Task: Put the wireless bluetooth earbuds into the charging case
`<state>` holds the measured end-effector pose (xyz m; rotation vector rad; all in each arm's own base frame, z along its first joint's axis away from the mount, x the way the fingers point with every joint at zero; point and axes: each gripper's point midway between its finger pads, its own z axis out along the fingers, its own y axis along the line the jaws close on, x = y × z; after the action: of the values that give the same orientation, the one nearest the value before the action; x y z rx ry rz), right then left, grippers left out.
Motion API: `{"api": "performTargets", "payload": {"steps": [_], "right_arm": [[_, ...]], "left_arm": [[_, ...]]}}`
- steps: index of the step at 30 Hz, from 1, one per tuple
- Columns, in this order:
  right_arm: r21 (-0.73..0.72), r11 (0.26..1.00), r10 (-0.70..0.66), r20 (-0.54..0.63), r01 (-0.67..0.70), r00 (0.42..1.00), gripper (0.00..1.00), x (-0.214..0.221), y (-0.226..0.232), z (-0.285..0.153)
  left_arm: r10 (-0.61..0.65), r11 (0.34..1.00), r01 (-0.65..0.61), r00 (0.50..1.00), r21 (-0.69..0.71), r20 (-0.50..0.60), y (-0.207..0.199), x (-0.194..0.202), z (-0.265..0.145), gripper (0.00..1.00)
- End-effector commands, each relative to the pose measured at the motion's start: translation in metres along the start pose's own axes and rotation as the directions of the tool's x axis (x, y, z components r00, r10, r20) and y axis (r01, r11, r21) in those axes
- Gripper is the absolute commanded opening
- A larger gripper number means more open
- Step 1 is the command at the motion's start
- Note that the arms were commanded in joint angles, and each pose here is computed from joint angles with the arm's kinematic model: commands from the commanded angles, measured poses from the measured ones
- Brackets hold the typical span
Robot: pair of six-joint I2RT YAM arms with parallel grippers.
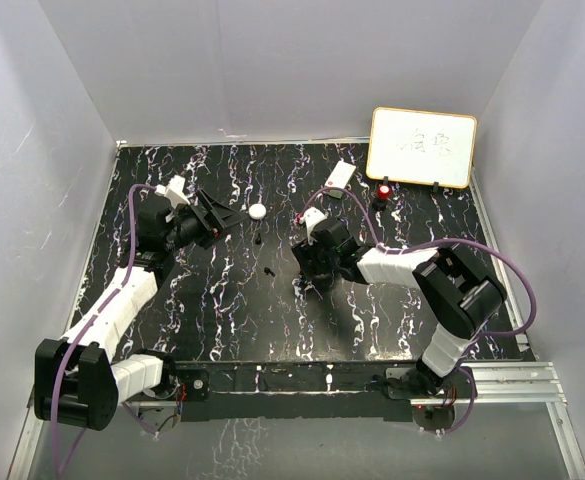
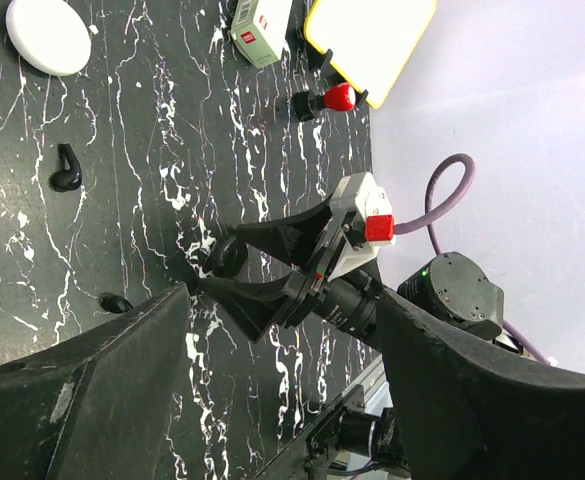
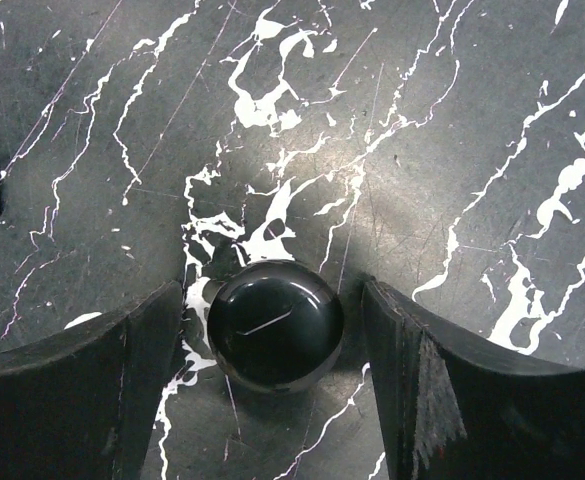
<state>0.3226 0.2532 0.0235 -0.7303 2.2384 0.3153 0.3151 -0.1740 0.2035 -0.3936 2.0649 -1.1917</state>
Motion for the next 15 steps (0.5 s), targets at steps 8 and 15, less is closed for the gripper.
{"api": "performTargets", "payload": {"steps": [8, 15], "right_arm": [[0.065, 0.998, -0.012, -0.133, 0.020, 0.991, 0.69, 0.0215, -0.0048, -0.0080], [0.085, 0.996, -0.009, -0.154, 0.023, 0.988, 0.60, 0.0242, -0.0075, -0.0082]], "left_arm": [[-0.004, 1.000, 0.005, 1.000, 0.025, -0.023, -0.0044, 0.0069, -0.0022, 0.74], [-0.002, 1.000, 0.003, 1.000, 0.029, -0.026, -0.0050, 0.0071, -0.0017, 0.74]]}}
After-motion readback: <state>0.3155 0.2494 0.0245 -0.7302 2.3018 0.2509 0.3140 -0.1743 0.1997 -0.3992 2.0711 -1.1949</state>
